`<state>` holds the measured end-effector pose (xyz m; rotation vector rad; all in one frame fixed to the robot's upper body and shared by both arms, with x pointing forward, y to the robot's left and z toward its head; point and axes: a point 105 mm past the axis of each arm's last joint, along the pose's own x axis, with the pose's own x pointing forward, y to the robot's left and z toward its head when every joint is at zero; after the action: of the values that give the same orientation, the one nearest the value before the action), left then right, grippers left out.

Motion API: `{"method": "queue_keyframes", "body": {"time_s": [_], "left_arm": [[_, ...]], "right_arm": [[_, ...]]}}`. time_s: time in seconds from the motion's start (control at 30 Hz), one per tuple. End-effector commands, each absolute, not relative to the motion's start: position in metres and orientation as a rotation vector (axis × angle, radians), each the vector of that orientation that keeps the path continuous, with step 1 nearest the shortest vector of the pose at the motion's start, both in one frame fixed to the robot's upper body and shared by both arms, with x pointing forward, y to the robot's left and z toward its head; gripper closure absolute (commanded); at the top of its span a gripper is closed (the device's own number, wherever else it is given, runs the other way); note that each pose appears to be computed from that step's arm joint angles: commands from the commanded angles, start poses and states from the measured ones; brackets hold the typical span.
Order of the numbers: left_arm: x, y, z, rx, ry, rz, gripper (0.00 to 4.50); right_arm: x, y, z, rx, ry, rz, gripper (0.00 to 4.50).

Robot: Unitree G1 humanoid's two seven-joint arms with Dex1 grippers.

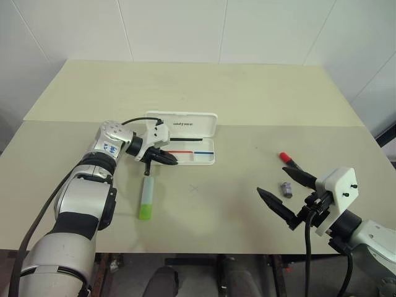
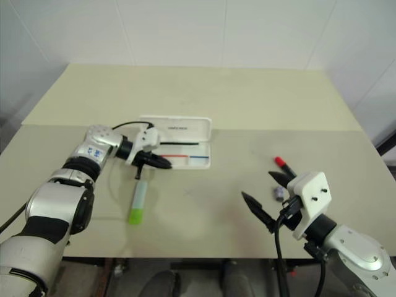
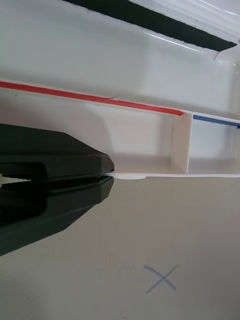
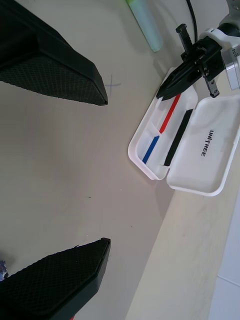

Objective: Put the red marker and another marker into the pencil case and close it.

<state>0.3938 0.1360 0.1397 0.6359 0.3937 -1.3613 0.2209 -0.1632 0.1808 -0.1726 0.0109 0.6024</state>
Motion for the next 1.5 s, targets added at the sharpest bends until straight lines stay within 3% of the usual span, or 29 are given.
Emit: {"method": "queue_keyframes", "body": {"time_s": [0.03, 0.77, 1.1, 1.5], "left_arm": [[0.393, 0.139, 0.136, 0.631, 0.404, -1.352, 4.48], [0.386, 0.105, 0.188, 0.543, 0.107, -1.519, 4.48], [0.376, 0.074, 0.173, 0.567, 0.088, -1.543, 4.48], [0.352, 0.051, 0.144, 0.573, 0.177, -1.505, 4.48]], "right_arm": [[0.219, -0.16, 0.186, -0.188, -0.018, 0.603, 0.0], [0.221, -0.161, 0.186, -0.189, -0.02, 0.606, 0.0], [0.217, -0.175, 0.185, -0.203, -0.004, 0.582, 0.0], [0.184, -0.202, 0.181, -0.17, 0.094, 0.662, 0.0]]}}
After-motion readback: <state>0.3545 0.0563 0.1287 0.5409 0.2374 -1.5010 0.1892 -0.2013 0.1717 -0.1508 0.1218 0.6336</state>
